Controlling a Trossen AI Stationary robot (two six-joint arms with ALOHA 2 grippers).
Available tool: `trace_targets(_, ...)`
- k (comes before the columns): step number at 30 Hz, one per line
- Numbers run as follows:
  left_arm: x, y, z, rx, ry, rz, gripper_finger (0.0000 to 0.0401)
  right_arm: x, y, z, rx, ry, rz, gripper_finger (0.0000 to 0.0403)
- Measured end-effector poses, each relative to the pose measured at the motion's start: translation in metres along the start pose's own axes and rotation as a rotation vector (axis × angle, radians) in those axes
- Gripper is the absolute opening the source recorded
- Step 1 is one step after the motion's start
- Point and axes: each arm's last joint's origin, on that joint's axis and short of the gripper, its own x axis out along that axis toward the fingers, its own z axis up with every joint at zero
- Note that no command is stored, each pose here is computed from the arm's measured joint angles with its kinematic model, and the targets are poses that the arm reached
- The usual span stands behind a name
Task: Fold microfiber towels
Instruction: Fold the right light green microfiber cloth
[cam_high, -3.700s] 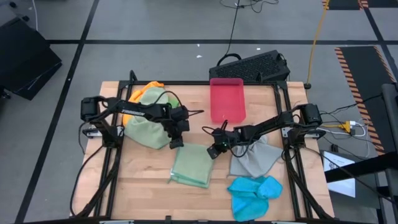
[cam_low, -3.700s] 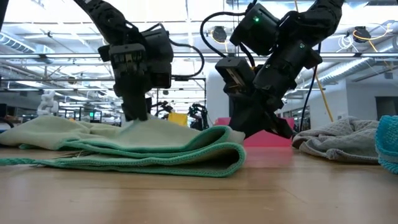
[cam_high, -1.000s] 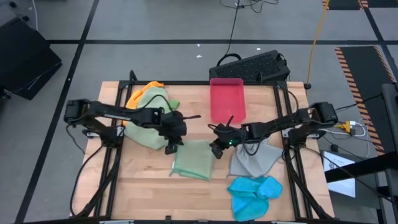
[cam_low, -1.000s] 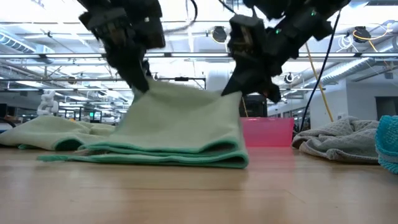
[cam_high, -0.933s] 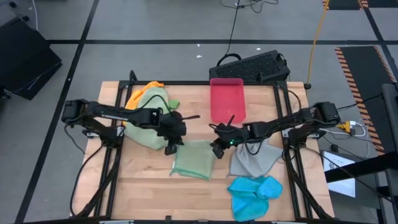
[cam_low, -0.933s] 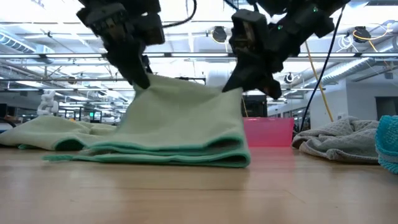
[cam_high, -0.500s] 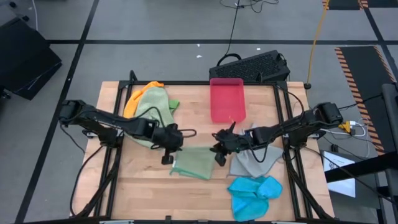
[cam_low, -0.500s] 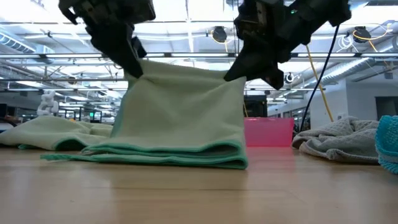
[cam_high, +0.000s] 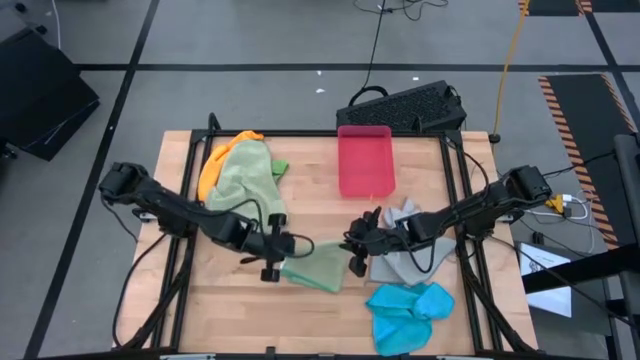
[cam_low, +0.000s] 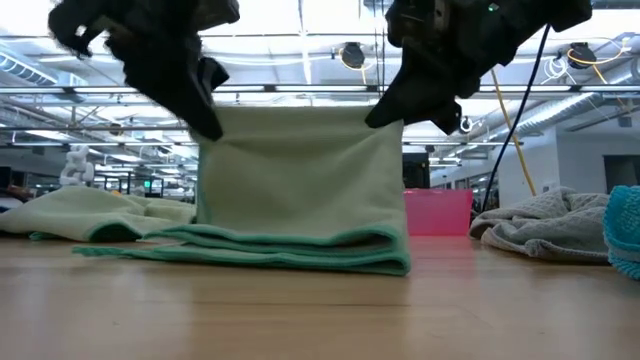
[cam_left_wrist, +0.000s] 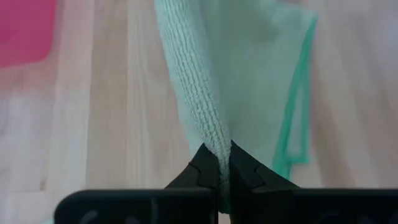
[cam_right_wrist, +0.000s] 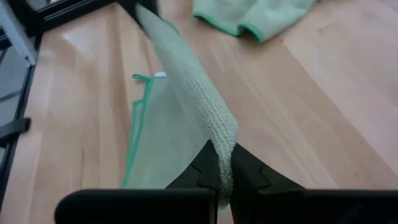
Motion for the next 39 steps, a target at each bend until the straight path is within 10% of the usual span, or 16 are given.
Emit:
trace_targets(24,0.024,-0.049,-0.023,0.033,0.141,-0.046,0.0006,0.047,0.046,-0.035,0.039,-0.056,0.32,0.0012)
trace_targets(39,0.024,-0.043,-0.032,-0.12,0.304,-0.138,0.0095,0.059,0.058,-0.042,0.139,-0.09,0.481,0.0049)
